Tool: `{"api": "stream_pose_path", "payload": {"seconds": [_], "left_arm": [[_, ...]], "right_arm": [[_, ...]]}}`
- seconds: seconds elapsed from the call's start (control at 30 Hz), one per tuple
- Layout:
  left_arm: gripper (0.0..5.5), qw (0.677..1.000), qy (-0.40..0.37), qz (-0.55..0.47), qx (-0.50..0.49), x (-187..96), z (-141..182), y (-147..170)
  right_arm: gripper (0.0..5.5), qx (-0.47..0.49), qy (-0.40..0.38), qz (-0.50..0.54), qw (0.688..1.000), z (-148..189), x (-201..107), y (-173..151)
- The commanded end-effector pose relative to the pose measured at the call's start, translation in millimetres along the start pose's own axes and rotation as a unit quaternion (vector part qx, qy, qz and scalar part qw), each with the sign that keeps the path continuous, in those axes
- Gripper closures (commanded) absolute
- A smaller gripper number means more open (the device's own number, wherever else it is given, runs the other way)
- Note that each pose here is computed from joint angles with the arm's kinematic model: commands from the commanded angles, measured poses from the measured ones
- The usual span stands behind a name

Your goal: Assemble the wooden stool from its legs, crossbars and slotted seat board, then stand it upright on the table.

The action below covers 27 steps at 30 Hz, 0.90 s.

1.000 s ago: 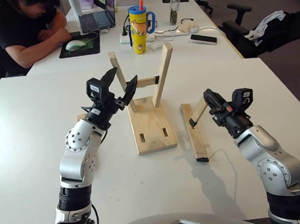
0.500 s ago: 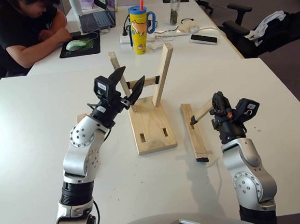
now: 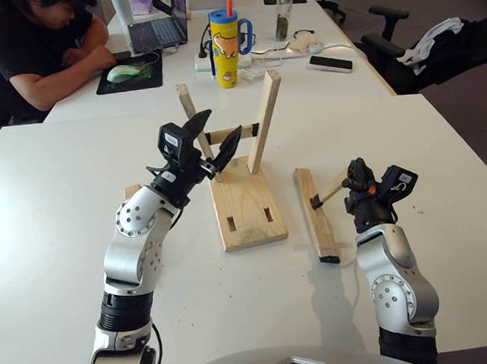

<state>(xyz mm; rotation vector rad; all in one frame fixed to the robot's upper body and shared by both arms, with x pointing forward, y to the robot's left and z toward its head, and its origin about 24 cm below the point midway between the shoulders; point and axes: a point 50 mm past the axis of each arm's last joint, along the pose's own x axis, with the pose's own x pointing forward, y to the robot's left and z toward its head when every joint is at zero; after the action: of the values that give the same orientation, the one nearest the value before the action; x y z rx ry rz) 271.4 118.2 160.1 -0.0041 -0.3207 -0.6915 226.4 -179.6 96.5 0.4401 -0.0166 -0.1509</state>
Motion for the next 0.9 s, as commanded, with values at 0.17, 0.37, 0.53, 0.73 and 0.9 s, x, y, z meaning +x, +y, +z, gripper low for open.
{"api": "stream_pose_path", "payload": {"seconds": [0.17,0.37,0.53,0.73,0.9], "left_arm": [[2.10,1.000,0.003,0.000,0.003,0.6,0.6,2.1],[2.10,1.000,0.006,0.008,0.001,-2.3,0.3,2.2],[2.10,1.000,0.007,0.014,0.001,-4.7,0.4,1.4],[2.10,1.000,0.013,0.010,0.002,-6.9,-3.2,-1.3],[2.10,1.000,0.007,0.013,0.001,-6.3,-2.0,-2.6]], "right_arm": [[5.08,-0.028,0.023,0.021,0.999,-5.9,0.8,3.5],[5.08,-0.106,0.044,0.056,0.992,-14.6,-5.1,8.9],[5.08,-0.159,0.046,0.083,0.983,-20.2,-10.8,12.7],[5.08,-0.202,-0.003,0.130,0.971,-15.9,-13.0,22.6],[5.08,-0.191,0.007,0.129,0.973,-23.6,-11.7,17.6]]}}
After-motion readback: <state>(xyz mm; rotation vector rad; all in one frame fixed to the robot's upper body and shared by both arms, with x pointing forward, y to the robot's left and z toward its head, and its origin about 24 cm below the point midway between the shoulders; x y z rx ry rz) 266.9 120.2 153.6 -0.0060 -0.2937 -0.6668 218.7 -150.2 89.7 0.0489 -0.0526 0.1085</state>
